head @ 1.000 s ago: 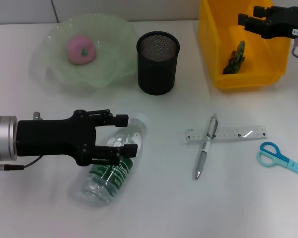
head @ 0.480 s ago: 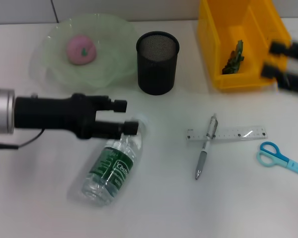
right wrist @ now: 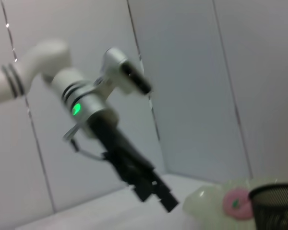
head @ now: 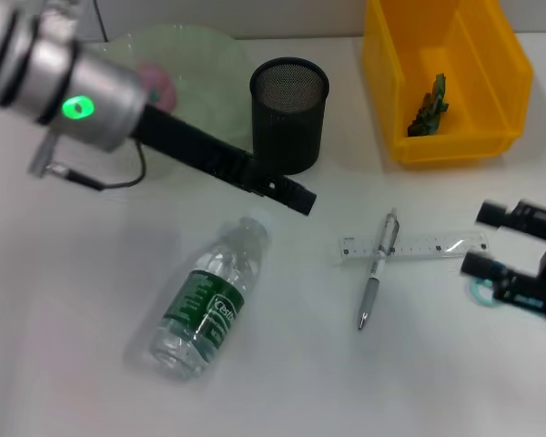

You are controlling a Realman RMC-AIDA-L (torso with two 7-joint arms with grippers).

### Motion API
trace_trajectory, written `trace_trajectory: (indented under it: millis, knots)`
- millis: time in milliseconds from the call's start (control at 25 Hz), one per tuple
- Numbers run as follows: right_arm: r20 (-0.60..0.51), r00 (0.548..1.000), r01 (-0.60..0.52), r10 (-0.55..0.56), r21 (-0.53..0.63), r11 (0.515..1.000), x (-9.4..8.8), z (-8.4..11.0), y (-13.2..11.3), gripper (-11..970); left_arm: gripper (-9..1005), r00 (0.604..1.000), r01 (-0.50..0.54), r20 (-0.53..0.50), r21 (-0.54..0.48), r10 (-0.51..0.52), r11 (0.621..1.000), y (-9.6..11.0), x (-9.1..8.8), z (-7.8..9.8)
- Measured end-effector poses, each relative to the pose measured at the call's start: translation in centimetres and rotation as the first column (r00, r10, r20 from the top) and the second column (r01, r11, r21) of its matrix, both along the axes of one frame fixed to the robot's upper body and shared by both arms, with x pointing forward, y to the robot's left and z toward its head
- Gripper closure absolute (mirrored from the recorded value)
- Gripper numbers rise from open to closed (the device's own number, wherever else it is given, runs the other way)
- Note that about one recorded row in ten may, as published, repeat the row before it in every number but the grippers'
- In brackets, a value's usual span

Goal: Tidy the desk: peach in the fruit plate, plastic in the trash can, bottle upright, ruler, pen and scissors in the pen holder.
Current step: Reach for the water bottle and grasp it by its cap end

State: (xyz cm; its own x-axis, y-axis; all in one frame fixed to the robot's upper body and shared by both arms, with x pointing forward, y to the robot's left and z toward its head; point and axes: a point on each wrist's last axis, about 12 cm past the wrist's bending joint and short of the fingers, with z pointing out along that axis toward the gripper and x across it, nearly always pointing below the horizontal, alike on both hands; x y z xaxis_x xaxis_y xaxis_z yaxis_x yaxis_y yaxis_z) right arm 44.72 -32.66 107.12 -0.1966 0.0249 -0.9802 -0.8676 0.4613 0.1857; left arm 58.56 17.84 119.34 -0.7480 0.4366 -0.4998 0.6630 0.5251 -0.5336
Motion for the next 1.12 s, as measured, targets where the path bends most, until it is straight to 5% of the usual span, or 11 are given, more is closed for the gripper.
trace_trajectory:
  millis: [40,240,720,1120]
  knots:
    - [-0.018,1.0,-0.021,0.021,-0.014,1.0,-0.2,-0.4,0.2,271,199,1.0,-0.018,-0.013,0.115,0.02,0.993,-1.5,0.8,0.1]
    - [-0.028,0.999,-0.038,0.037,-0.019,0.999,-0.6,-1.2,0.8,271,206,0.998,-0.067,0.013,0.281,0.066,0.957,-4.0,1.7,-0.4]
    - [-0.023,0.999,-0.041,0.041,-0.004,0.999,-0.8,-1.8,1.3,272,223,0.983,-0.176,0.026,0.373,0.179,0.911,-3.9,3.2,-3.7]
    - [-0.024,0.999,-0.037,0.037,-0.008,0.999,-0.6,-1.9,1.4,272,236,0.984,-0.173,0.037,0.385,0.172,0.906,-4.1,3.2,-4.6]
